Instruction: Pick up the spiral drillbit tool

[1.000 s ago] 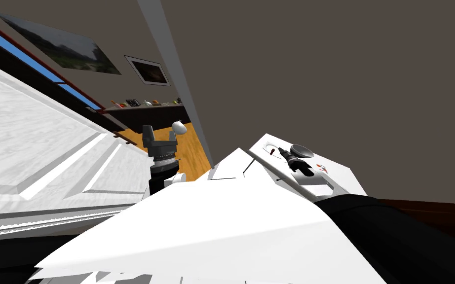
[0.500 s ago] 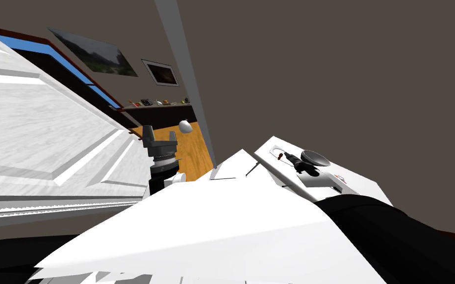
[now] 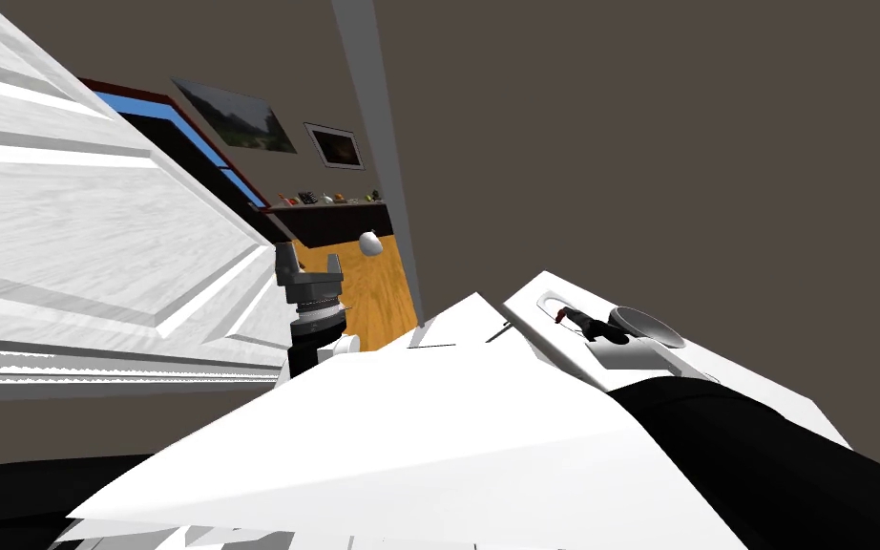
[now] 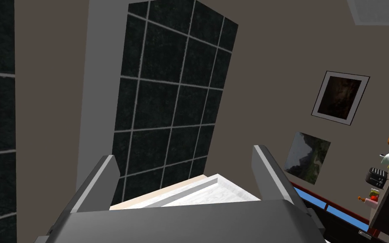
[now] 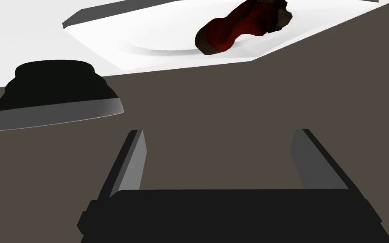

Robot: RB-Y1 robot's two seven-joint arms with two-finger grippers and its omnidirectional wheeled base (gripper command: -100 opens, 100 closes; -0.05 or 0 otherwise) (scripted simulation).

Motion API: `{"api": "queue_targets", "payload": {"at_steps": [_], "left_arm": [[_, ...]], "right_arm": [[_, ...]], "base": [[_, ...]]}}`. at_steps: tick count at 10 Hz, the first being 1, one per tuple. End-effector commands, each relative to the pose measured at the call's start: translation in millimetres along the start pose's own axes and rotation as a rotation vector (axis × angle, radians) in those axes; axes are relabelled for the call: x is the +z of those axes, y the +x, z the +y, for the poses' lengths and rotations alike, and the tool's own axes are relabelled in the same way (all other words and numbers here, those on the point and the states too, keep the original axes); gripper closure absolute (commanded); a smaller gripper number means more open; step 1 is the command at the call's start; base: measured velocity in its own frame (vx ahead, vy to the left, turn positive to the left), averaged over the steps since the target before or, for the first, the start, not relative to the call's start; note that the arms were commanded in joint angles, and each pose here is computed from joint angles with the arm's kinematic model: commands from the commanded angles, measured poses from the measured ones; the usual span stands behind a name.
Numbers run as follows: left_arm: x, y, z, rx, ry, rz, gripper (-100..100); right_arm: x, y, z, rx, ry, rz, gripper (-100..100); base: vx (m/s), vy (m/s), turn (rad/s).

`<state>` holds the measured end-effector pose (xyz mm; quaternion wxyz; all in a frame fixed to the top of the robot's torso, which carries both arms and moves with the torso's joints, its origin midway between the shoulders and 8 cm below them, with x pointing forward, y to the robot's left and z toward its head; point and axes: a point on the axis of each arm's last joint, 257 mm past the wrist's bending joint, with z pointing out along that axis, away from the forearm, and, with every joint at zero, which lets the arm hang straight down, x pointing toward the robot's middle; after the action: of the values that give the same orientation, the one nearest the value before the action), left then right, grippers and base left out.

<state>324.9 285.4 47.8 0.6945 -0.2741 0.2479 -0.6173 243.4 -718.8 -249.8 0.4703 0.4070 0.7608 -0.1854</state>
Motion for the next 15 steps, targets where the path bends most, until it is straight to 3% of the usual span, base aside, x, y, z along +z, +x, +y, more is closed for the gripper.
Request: {"api": "queue_targets", "payload": {"at_steps": [1,2,3,5,6,8,9,11,12,15], "left_arm": [[0.0,0.0,0,0.000,0.000,0.000,0],[0.0,0.0,0,0.000,0.000,0.000,0],[0.0,0.0,0,0.000,0.000,0.000,0],[0.0,0.0,0,0.000,0.000,0.000,0],[0.0,0.0,0,0.000,0.000,0.000,0],[0.0,0.0,0,0.000,0.000,0.000,0],[0.0,0.0,0,0.000,0.000,0.000,0],[0.0,0.0,0,0.000,0.000,0.000,0],[0.0,0.0,0,0.000,0.000,0.000,0],[0.0,0.0,0,0.000,0.000,0.000,0]], "right_arm": [[2.7,1,-21,-0.010,0.056,0.022,-100],[3.4,5,-48,-0.026,0.119,0.049,-100],[2.9,6,-51,-0.026,0.131,0.055,-100],[-1.4,16,-105,-0.052,0.256,0.116,-100],[-2.6,18,-108,-0.052,0.271,0.124,-100],[-13.4,30,-157,-0.069,0.387,0.190,-100],[-14.3,31,-159,-0.069,0.395,0.194,-100],[-29.8,44,-201,-0.078,0.499,0.262,-100],[-29.8,44,-201,-0.078,0.499,0.262,-100],[-53.6,63,-247,-0.080,0.615,0.348,-100]], "base": [[0.057,0.023,0.119],[0.064,0.022,0.221],[0.049,0.017,0.109],[0.075,0.026,0.244],[0.074,0.012,0.088],[0.062,0.020,0.224],[0.058,0.009,0.080],[0.065,0.009,0.170],[0.057,0.006,0.082],[0.060,0.002,0.149]]}}
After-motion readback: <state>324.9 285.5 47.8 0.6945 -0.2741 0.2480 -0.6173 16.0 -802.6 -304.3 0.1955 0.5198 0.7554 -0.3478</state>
